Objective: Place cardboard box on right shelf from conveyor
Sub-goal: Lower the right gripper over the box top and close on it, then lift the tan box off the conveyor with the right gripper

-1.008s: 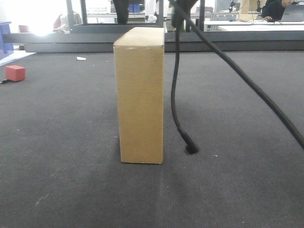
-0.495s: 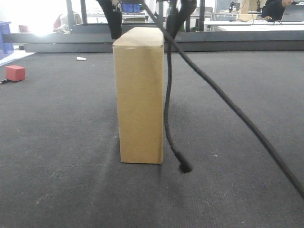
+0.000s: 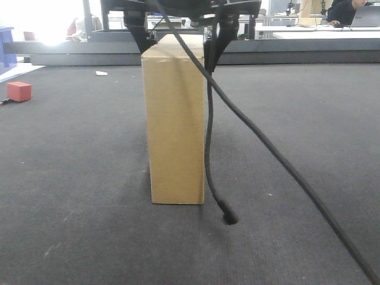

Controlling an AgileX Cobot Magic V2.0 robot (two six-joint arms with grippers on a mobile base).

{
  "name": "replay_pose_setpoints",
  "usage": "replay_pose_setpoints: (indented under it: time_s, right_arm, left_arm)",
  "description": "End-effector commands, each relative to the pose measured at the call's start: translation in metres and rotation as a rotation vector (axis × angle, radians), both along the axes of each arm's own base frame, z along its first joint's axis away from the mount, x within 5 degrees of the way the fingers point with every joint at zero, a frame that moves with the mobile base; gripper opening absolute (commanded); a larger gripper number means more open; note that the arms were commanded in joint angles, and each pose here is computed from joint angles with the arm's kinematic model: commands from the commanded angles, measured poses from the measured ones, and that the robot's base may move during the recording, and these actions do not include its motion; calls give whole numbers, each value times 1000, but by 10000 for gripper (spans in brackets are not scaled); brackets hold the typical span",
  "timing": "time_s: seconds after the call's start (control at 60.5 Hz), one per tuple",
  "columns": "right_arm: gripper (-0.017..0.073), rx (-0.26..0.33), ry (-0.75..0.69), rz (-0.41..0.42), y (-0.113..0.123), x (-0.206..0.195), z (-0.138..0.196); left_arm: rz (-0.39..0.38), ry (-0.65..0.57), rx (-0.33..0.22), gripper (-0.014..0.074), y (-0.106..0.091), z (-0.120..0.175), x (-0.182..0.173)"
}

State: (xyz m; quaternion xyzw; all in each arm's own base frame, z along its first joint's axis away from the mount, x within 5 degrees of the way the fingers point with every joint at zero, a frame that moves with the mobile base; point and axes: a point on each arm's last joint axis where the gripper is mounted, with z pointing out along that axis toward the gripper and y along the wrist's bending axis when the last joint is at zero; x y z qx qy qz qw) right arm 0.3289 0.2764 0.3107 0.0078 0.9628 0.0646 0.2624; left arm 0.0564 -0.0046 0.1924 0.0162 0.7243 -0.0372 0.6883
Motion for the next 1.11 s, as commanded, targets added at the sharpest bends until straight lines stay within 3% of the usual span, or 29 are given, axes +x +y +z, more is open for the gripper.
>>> replay_pose_setpoints:
  time_s: [0.0, 0.264, 0.479, 0.628, 0.809, 0.974, 1.09]
  right_arm:
    - [186, 61, -112, 38, -16, -5, 46]
    - [186, -9, -165, 193, -62, -11, 85]
    - [186, -52, -140, 218, -110, -21, 87]
    - [186, -77, -130, 182, -151, -38, 77]
    - [186, -72, -173, 70, -204, -77, 63]
    - [186, -60, -244, -5, -236, -124, 52]
    - [186, -47, -319, -12, -247, -162, 46]
  left_arm:
    - [4, -92, -12, -115, 0, 6, -1]
    - [4, -92, -12, -116, 0, 6, -1]
    - [4, -92, -12, -116, 0, 6, -1]
    - [4, -92, -12, -116, 0, 6, -1]
    - [4, -92, -12, -115, 0, 6, -1]
    - [4, -92, -12, -116, 0, 6, -1]
    - [4, -92, -12, -115, 0, 6, -1]
